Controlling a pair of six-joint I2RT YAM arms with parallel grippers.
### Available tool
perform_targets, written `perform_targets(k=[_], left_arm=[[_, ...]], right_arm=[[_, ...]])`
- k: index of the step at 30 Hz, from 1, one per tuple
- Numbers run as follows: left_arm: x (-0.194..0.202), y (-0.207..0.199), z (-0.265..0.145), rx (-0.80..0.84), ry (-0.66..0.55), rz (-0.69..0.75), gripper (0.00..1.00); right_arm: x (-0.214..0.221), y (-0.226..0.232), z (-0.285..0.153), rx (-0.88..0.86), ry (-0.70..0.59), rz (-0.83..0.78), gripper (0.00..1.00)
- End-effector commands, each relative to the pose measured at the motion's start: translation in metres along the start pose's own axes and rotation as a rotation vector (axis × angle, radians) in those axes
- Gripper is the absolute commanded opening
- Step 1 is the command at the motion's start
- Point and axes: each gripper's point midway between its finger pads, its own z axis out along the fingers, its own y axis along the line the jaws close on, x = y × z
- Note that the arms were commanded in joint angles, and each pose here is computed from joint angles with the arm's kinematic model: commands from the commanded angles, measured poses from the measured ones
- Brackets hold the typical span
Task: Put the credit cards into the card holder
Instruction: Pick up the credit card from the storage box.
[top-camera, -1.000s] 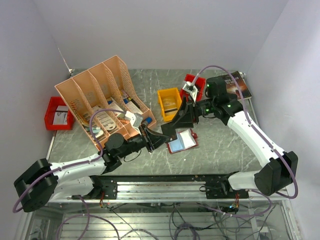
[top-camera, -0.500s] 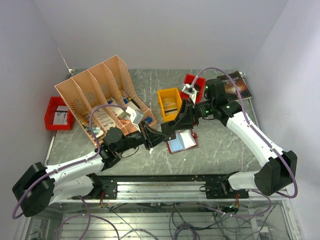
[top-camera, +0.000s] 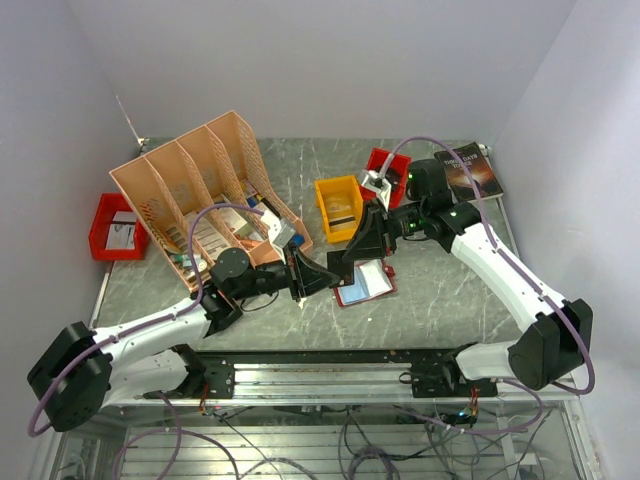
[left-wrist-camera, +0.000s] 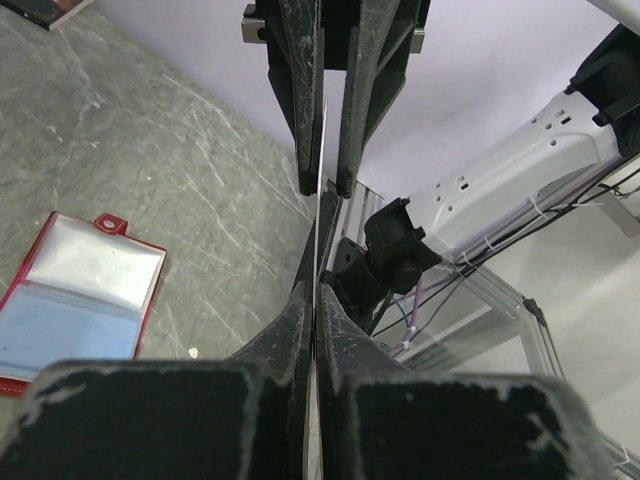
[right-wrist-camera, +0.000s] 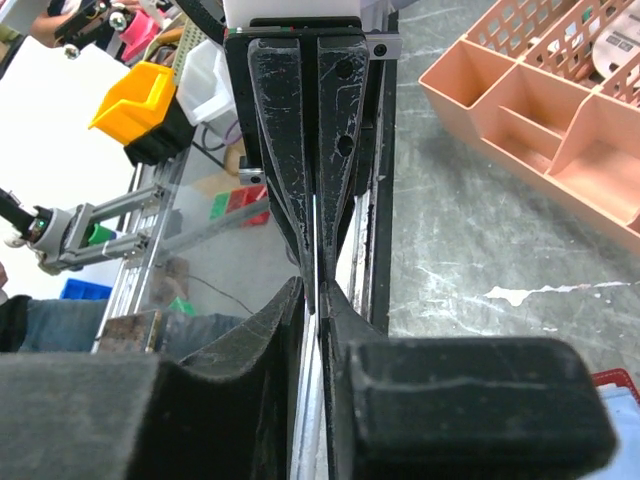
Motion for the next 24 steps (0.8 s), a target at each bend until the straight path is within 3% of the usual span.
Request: perform_targets(k=[1, 3, 6, 11, 16, 20, 24], left_arm=[[-0.010, -0.005, 0.003, 0.030, 0.001, 0.035, 0.07], [-0.010, -0.003, 0.003, 0.022, -0.002, 0.035, 0.07], [-0.011, 0.001, 0.001, -0.005, -0.011, 0.036, 0.09], [-0.017, 0.013, -0.010, -0.100, -0.065, 0.038, 0.32], [-0.019, 0.031, -0.037, -0.232, -0.180, -0.006, 0.41], [-0.017, 0.036, -0.053, -0.265, -0.272, -0.092, 0.42], [-0.003, 0.047, -0.055, -0.311, -0.278, -0.192, 0.40]], right_arm=[[0.005, 0.005, 0.003, -0.035, 0.011, 0.004, 0.07], [0.006, 0.005, 0.002, -0.036, 0.011, -0.009, 0.00], [0.007, 0.004, 0.002, -0.022, 0.011, -0.029, 0.00], [0.015, 0.000, -0.001, -0.026, -0.025, -0.031, 0.00], [0.035, -0.028, -0.026, 0.079, -0.085, 0.028, 0.00], [0.065, -0.060, -0.053, 0.222, -0.083, 0.077, 0.00], [0.100, -0.095, -0.075, 0.336, -0.053, 0.161, 0.00]])
